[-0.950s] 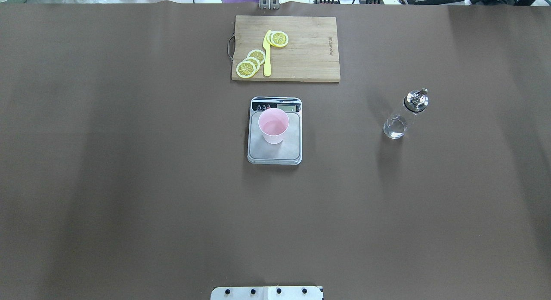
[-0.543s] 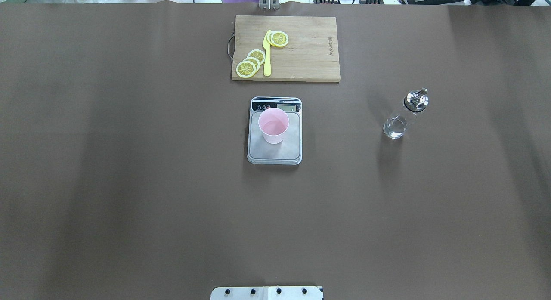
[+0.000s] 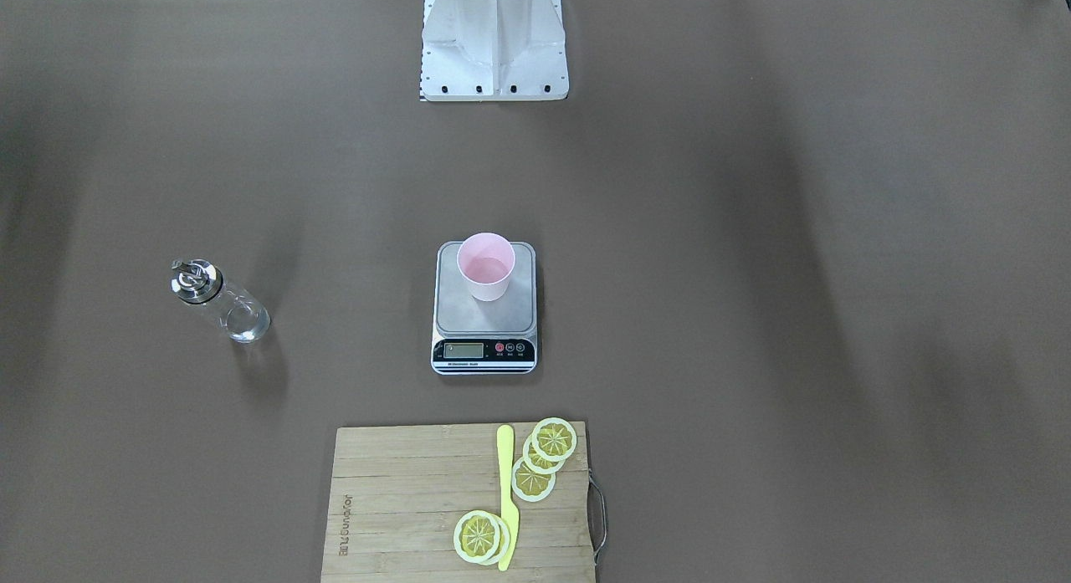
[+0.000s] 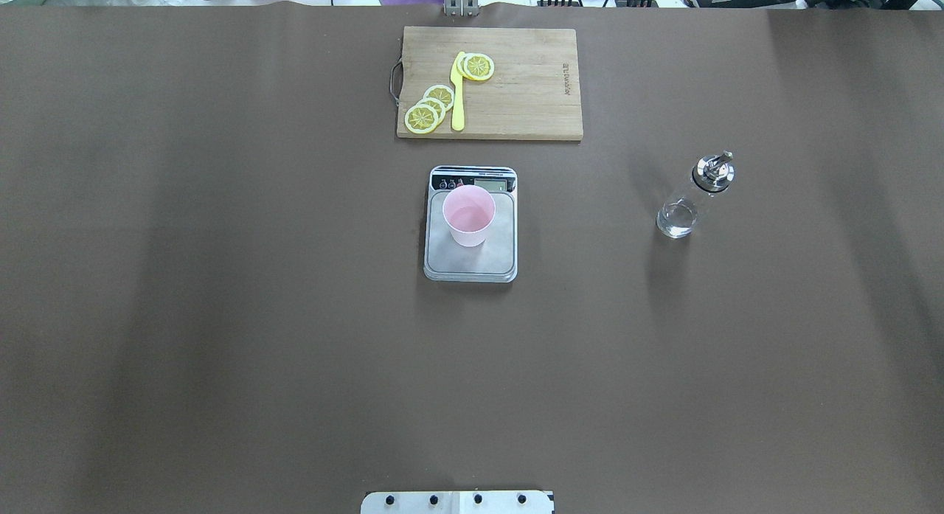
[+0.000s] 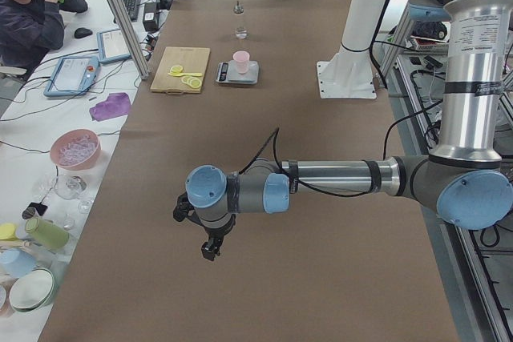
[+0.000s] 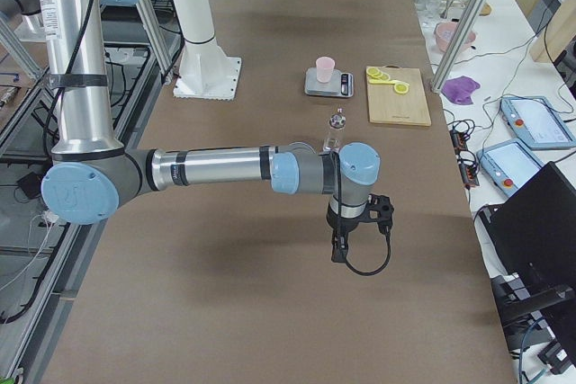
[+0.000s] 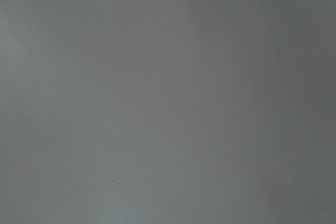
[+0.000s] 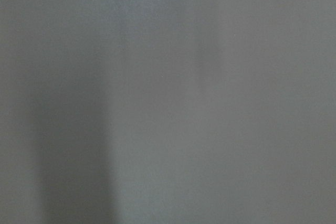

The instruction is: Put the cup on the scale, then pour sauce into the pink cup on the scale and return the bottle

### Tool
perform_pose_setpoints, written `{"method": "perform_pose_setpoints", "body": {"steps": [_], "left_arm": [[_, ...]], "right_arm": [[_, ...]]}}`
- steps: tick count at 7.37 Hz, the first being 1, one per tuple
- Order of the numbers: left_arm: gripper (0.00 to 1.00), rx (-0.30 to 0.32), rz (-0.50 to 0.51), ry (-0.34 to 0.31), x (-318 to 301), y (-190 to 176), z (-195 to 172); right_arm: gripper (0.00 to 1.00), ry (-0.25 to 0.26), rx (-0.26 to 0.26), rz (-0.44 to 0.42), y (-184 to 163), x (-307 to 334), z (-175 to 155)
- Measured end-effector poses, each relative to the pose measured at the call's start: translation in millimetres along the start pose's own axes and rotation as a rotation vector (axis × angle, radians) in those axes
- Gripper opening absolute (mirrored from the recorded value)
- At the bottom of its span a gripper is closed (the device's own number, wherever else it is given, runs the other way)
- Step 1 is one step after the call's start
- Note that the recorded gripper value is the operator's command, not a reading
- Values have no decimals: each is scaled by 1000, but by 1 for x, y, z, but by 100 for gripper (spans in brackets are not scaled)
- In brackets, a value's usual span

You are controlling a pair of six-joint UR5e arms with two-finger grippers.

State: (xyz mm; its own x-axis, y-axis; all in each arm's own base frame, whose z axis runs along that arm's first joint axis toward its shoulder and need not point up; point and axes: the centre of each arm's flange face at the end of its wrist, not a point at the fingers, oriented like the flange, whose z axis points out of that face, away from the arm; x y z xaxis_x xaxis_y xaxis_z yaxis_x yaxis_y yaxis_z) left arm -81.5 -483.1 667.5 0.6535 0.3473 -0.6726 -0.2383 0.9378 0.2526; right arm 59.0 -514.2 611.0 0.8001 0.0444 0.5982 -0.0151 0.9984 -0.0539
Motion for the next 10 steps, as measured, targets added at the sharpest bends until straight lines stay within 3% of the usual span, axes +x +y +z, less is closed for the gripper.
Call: {"method": "perform_pose_setpoints", "body": {"steps": [2, 4, 10], "left_arm": [[98, 6, -42, -6, 9, -5, -10], [98, 8, -67, -11, 8, -7, -18], [98, 29, -84, -26, 7, -4, -38]], "right_arm": [[100, 12, -48, 33, 15, -7, -17], [100, 11, -74, 58, 27, 0, -8], [100, 10, -78, 55, 29, 0, -4]]}}
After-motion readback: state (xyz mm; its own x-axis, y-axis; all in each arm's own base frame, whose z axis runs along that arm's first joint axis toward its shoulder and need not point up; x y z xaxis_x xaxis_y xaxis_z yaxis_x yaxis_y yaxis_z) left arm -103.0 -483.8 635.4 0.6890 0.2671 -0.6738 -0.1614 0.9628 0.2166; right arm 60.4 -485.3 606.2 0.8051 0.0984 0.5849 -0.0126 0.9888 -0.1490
